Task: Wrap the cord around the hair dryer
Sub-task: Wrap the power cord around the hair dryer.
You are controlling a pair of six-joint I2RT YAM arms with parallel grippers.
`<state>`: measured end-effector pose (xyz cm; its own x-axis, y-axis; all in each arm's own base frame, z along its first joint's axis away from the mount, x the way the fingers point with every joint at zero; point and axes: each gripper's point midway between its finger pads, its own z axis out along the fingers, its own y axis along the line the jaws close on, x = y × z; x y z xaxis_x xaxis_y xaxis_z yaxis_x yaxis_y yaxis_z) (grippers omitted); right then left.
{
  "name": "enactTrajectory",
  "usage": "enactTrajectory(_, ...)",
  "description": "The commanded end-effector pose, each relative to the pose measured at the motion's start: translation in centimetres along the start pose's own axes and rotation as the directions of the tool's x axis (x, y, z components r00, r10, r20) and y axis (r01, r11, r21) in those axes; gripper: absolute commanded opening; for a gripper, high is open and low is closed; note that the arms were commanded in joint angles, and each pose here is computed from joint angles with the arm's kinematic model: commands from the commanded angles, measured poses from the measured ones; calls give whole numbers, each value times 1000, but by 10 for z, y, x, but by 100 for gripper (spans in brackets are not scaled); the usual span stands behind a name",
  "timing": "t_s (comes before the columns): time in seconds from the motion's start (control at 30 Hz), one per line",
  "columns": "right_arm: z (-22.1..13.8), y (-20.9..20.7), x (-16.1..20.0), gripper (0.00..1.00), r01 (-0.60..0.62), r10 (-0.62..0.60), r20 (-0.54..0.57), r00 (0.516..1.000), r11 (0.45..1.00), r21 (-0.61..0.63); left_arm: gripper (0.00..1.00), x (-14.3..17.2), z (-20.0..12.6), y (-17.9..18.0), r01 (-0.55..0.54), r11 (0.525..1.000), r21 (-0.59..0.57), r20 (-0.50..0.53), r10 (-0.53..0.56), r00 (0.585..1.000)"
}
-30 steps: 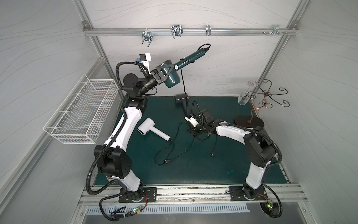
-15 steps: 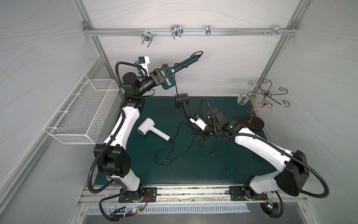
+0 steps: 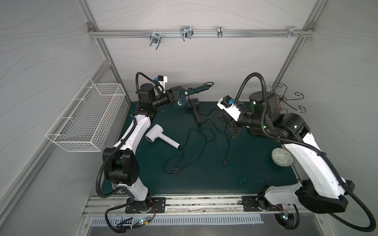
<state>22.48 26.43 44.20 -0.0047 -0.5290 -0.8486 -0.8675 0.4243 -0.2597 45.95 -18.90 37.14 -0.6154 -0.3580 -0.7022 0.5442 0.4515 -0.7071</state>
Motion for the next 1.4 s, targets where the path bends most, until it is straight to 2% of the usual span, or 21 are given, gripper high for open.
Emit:
enactTrajectory(0.0,2,-6,5,0,81,-80,-60,995,997,17,0,24,15,-22,-92,993,70,-68,97,993)
enactTrajectory(0.27,-7,-78,-24,0,137,-137,-18,990,965,222,0,106,24,-29,-71,994,82,-252,90,963)
enactTrajectory(0.47,-14,-116,-49,0,146,-167,52,984,946,289,0,156,26,-37,-53,993,103,-369,88,925)
enactTrajectory(0.63,-3,-138,-50,0,155,-183,68,981,940,303,0,189,32,-67,-29,980,198,-454,118,883)
enactTrajectory(0.73,7,-156,-37,0,111,-136,68,988,950,292,0,200,32,-94,15,955,298,-485,138,863)
enactTrajectory(0.9,35,-178,6,0,1,-12,49,999,975,221,0,196,21,-152,68,879,473,-473,188,861)
enactTrajectory(1.07,67,-184,72,0,-182,182,5,983,979,92,0,163,0,-210,66,773,631,-378,232,896)
enactTrajectory(1.2,82,-179,112,0,-358,358,9,934,933,-31,0,140,-10,-238,41,718,695,-312,250,917)
enactTrajectory(1.37,79,-179,140,0,-527,537,42,843,838,-142,0,112,-15,-254,25,675,737,-245,233,941)
